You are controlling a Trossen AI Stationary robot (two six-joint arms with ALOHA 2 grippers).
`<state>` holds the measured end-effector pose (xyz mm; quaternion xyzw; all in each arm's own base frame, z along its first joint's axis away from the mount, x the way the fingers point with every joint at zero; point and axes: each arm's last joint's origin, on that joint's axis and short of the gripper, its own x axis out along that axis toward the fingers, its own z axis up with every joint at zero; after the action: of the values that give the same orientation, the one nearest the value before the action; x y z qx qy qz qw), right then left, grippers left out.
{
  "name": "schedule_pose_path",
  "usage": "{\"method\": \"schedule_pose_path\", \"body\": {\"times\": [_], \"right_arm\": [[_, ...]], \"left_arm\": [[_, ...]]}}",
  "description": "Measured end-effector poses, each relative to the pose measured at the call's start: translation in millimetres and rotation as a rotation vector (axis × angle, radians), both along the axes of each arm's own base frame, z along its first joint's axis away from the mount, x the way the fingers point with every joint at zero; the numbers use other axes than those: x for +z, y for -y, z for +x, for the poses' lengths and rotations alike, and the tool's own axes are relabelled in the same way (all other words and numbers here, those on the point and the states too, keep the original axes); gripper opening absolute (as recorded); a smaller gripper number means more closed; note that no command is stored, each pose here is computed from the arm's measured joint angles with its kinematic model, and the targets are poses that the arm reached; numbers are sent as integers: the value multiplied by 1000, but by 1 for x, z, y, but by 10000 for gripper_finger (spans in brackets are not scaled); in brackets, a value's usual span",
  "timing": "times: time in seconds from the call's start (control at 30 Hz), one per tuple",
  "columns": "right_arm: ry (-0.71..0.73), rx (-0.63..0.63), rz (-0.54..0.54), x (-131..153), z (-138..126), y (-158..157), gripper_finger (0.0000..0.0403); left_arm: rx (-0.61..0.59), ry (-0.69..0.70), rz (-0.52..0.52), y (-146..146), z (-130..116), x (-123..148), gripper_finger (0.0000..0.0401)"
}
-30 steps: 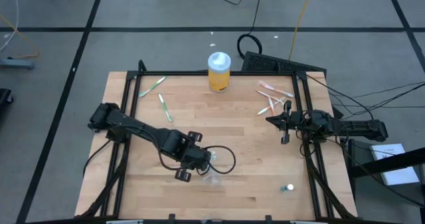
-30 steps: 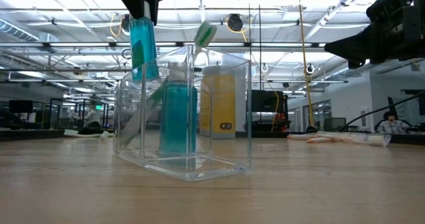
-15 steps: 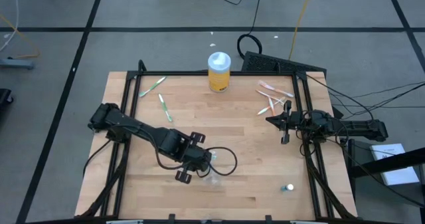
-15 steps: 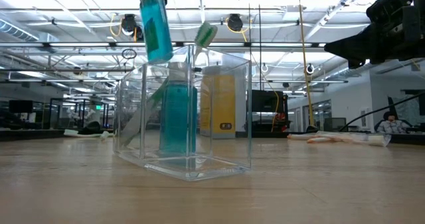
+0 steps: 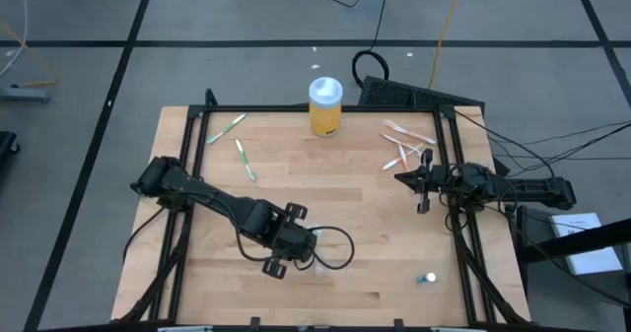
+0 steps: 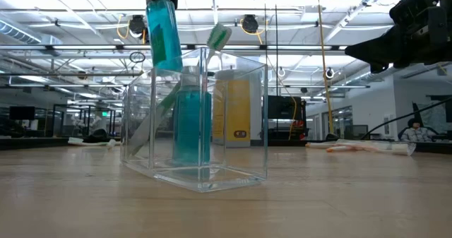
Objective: Pick & Place toothbrushing station
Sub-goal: Put the blue mouthwash into the transparent organizer
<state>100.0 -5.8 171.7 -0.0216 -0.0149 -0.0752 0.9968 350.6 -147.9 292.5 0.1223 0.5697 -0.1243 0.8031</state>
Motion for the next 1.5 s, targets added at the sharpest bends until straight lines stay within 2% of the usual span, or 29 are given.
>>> {"method": "schedule_pose_path", "body": {"times": [0.4, 0.93, 1.5], "right_arm": [[0, 0, 0, 0, 0, 0, 4], [1, 0, 0, 0, 0, 0, 4], [1, 0, 0, 0, 0, 0, 4]], "left_arm": [[-4, -74, 10, 4, 11, -26, 99], [29, -124, 30, -6, 10, -50, 99], [30, -126, -1, -10, 10, -72, 99]]}}
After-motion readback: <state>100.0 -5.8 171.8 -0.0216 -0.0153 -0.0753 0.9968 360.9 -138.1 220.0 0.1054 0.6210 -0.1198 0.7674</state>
